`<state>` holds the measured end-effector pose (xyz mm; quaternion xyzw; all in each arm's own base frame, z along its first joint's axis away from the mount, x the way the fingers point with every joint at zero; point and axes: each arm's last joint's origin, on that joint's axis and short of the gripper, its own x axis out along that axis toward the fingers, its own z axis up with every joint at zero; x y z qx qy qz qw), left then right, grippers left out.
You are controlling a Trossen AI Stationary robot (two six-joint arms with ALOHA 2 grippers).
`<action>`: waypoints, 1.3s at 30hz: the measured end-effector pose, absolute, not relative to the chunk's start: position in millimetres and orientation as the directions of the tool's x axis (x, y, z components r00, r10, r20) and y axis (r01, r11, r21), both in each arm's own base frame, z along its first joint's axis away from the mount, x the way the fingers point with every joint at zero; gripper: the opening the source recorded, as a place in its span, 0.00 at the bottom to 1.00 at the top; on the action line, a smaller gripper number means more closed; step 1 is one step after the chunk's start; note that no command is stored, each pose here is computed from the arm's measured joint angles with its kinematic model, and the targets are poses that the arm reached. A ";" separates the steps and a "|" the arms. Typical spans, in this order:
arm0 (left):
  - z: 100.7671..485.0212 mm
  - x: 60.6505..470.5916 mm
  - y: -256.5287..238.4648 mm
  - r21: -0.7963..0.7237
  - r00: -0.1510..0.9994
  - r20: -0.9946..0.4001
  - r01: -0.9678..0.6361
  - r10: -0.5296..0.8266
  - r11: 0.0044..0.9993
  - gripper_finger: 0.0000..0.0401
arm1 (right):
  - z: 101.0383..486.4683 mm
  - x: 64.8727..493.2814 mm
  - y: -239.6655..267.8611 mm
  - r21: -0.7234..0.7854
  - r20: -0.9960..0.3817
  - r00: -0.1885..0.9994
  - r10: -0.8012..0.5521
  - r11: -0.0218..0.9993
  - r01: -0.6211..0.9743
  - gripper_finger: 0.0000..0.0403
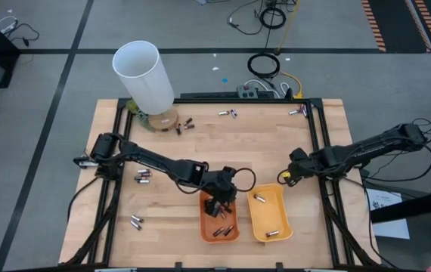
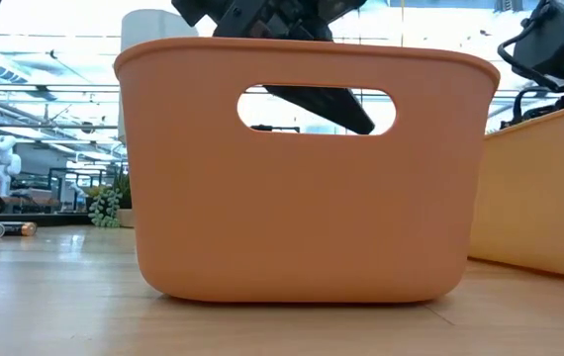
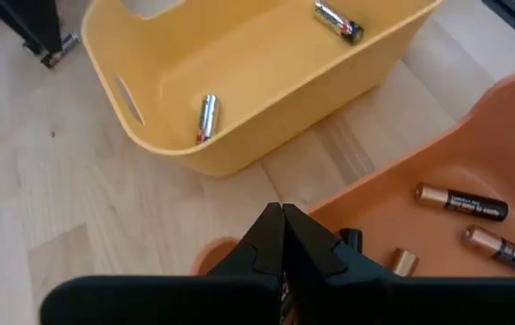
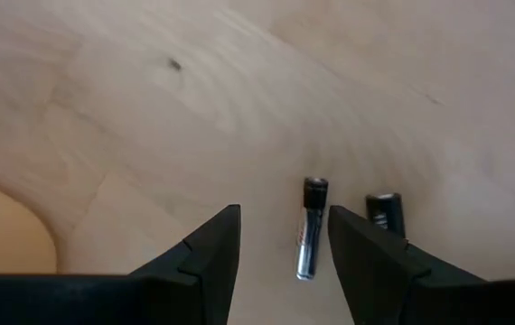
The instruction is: Sort batteries
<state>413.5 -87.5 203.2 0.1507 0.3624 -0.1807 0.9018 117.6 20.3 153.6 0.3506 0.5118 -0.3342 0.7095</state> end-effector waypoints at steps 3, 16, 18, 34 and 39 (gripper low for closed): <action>205.2 412.2 -84.8 0.139 0.668 -0.714 0.431 -0.212 0.892 0.02 | 151.4 118.1 20.8 0.134 -0.968 0.227 -0.110 0.540 0.831 0.40; 260.4 385.2 -78.1 0.209 0.759 -0.631 0.368 -0.163 0.906 0.02 | 132.3 132.9 24.3 0.013 -0.987 0.109 -0.122 0.601 0.799 0.40; 268.0 371.2 -74.6 0.231 0.783 -0.604 0.350 -0.149 0.908 0.02 | 128.8 135.0 24.9 -0.003 -0.989 0.089 -0.121 0.607 0.794 0.39; 240.9 300.2 -61.5 0.082 0.960 -0.212 0.202 -0.180 0.976 0.02 | 125.1 139.7 26.4 0.016 -0.990 0.093 -0.106 0.576 0.817 0.04; 238.4 298.0 -63.8 0.109 0.966 -0.174 0.211 -0.191 0.971 0.02 | 127.5 139.0 25.9 0.017 -0.988 0.106 -0.115 0.592 0.805 0.03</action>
